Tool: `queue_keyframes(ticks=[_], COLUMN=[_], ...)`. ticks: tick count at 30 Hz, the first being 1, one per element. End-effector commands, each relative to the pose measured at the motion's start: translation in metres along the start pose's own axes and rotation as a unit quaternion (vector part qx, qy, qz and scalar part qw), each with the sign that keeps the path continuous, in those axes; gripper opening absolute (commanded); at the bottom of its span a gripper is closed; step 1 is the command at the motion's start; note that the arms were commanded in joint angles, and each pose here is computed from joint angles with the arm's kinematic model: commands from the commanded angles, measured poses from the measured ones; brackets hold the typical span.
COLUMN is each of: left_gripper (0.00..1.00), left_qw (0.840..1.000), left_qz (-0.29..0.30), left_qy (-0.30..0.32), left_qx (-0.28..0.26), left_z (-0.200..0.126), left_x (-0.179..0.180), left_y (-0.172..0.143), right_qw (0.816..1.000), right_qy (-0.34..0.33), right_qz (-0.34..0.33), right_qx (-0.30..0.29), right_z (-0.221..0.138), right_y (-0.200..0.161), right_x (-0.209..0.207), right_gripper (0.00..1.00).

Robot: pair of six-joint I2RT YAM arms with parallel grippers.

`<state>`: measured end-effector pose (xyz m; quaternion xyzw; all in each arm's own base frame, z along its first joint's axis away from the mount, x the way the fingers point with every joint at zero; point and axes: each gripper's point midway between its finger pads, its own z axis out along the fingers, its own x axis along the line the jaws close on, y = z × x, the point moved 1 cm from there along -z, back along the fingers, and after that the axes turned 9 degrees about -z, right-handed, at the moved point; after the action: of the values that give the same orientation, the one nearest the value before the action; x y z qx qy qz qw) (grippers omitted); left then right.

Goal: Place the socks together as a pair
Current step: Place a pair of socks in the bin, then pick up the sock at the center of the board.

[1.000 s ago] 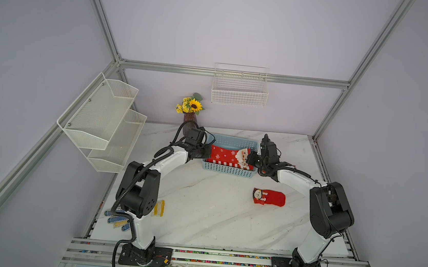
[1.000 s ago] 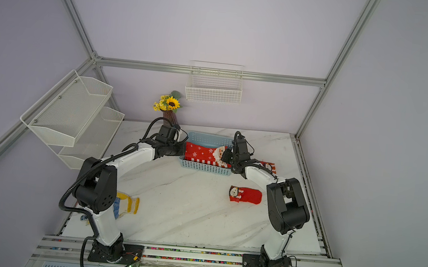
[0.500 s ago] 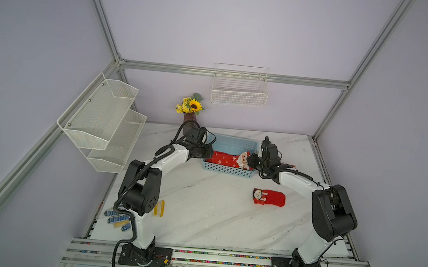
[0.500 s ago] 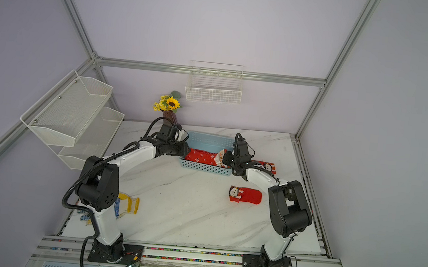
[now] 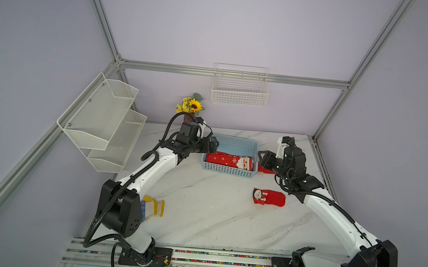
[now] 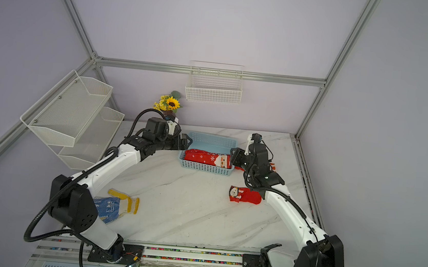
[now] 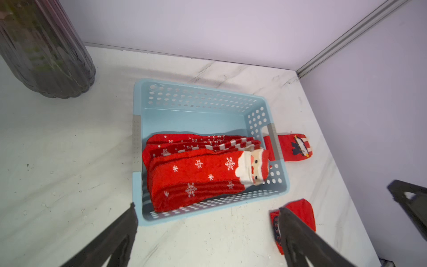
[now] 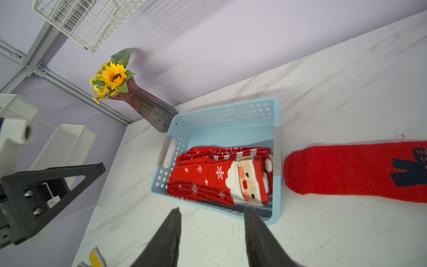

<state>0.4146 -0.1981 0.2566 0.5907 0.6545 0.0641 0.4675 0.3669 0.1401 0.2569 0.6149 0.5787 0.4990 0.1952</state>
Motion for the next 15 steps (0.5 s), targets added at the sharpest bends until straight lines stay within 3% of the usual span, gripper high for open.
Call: queue_keyframes(ticks=[1,6,15], left_gripper=[0.94,0.94,0.96], left_qw=[0.999,0.997,0.990], left_qz=[-0.021,-0.030,-0.085], left_qy=[-0.029,-0.058,-0.055], left_qx=[0.012,0.032,0.100], left_z=[-0.013,-0.021,-0.009], left_x=[-0.009,-0.015,0.008], left_y=[-0.029,-0.078,-0.156], right_qw=[0.996,0.989,0.980], right_qy=[-0.049,-0.050,-0.075], right_qz=[0.021,0.055,0.103], right_qx=[0.076,0.127,0.154], right_z=[-0.007,-0.019,-0.011], right_y=[-0.056,-0.106,-0.151], right_x=[-0.030,-0.044,-0.065], right_gripper=[0.47,0.47,0.42])
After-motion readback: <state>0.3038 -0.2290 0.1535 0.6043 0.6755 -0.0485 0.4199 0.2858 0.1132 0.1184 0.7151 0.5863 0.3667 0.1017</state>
